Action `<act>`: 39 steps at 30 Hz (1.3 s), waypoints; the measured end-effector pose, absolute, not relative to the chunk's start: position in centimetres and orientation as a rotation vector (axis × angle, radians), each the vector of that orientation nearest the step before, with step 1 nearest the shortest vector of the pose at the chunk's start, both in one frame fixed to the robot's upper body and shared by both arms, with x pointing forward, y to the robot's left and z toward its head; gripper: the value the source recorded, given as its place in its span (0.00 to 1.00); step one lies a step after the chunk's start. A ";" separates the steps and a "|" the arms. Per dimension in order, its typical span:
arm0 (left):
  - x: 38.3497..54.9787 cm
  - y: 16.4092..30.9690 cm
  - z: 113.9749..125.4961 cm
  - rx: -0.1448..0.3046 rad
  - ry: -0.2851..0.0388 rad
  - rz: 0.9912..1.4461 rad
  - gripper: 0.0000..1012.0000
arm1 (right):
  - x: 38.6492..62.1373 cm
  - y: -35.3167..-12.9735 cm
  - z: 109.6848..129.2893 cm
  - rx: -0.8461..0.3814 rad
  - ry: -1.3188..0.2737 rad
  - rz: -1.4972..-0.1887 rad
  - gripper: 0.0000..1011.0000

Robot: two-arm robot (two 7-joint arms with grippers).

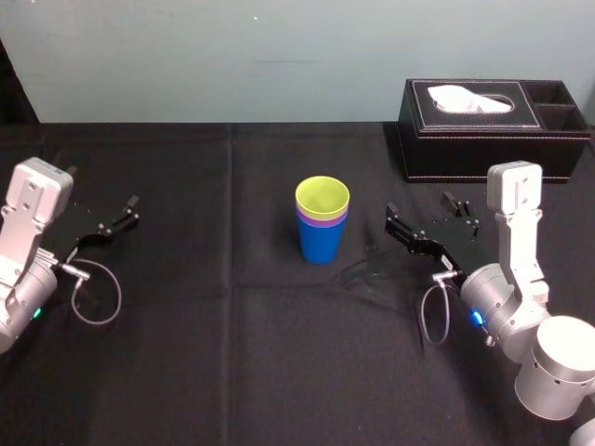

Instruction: Stack the three plastic cups sequentially using one hand.

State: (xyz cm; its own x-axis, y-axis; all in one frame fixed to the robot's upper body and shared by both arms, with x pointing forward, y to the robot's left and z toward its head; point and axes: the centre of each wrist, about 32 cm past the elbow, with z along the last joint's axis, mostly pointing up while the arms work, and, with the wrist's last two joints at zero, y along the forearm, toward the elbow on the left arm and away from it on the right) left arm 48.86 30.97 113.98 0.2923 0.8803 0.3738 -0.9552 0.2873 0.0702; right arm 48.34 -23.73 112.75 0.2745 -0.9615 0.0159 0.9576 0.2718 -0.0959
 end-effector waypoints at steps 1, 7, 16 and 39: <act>48.9 31.0 114.0 0.304 -0.285 1.248 1.00 | 48.3 -23.7 112.8 -0.093 0.049 -1.292 0.99; 48.9 31.0 114.0 0.305 -0.285 1.248 1.00 | 48.3 -23.7 112.7 -0.093 0.049 -1.292 0.99; 48.9 31.0 114.0 0.304 -0.285 1.248 1.00 | 48.3 -23.7 112.7 -0.093 0.049 -1.292 0.99; 48.9 31.0 114.0 0.305 -0.285 1.248 1.00 | 48.3 -23.7 112.7 -0.093 0.049 -1.292 0.99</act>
